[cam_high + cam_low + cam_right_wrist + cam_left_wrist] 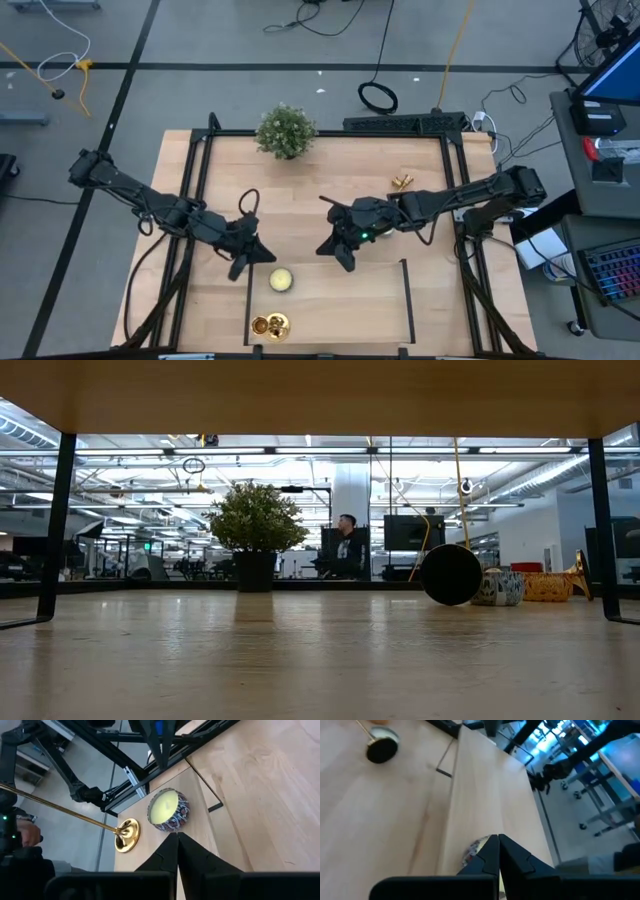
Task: Pick & Place candle stick holders
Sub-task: Put the black patterned scented candle on the shelf
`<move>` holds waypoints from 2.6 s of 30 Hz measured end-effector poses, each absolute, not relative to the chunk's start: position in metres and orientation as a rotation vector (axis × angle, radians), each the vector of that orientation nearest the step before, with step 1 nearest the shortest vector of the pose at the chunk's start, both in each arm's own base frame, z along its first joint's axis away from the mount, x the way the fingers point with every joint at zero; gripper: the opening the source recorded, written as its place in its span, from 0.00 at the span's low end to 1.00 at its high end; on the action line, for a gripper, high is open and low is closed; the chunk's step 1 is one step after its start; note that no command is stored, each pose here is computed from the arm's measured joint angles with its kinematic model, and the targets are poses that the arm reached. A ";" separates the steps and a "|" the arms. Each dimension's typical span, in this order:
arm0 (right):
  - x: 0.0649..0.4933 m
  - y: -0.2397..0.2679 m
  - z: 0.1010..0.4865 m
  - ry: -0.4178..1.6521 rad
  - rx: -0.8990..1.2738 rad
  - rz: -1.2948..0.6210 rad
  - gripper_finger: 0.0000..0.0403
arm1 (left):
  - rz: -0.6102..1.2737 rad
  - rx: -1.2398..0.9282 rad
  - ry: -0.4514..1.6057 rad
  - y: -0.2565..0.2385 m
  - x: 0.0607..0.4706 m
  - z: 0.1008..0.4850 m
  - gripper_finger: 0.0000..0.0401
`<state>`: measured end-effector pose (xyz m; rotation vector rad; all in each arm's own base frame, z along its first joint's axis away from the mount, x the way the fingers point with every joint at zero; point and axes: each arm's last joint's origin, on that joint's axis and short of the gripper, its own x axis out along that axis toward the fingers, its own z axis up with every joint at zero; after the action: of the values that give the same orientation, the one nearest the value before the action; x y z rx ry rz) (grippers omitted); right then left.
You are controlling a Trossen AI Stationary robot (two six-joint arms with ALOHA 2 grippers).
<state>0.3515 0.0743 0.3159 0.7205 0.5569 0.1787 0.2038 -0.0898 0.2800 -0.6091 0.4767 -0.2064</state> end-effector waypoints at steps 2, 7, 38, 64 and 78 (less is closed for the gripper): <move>0.352 0.073 0.316 0.548 0.716 0.159 0.00 | -0.220 -0.616 0.481 -0.088 0.204 0.280 0.01; 0.353 0.071 0.316 0.522 0.709 0.109 0.00 | -0.189 -0.557 0.568 -0.077 0.212 0.291 0.00; 0.229 0.080 0.379 0.440 0.395 -0.338 0.00 | -0.314 -0.368 0.665 -0.094 0.312 0.339 0.00; 0.185 0.111 0.398 0.412 0.335 -0.097 0.00 | -0.265 -0.504 0.887 -0.098 0.329 0.301 0.00; 0.193 0.114 0.393 0.423 0.330 -0.113 0.00 | -0.246 -0.495 0.954 -0.103 0.322 0.296 0.00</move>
<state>0.1926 0.1136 0.3930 0.3298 0.4225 -0.1134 0.3224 -0.1033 0.2959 -0.4949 0.9545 -0.2459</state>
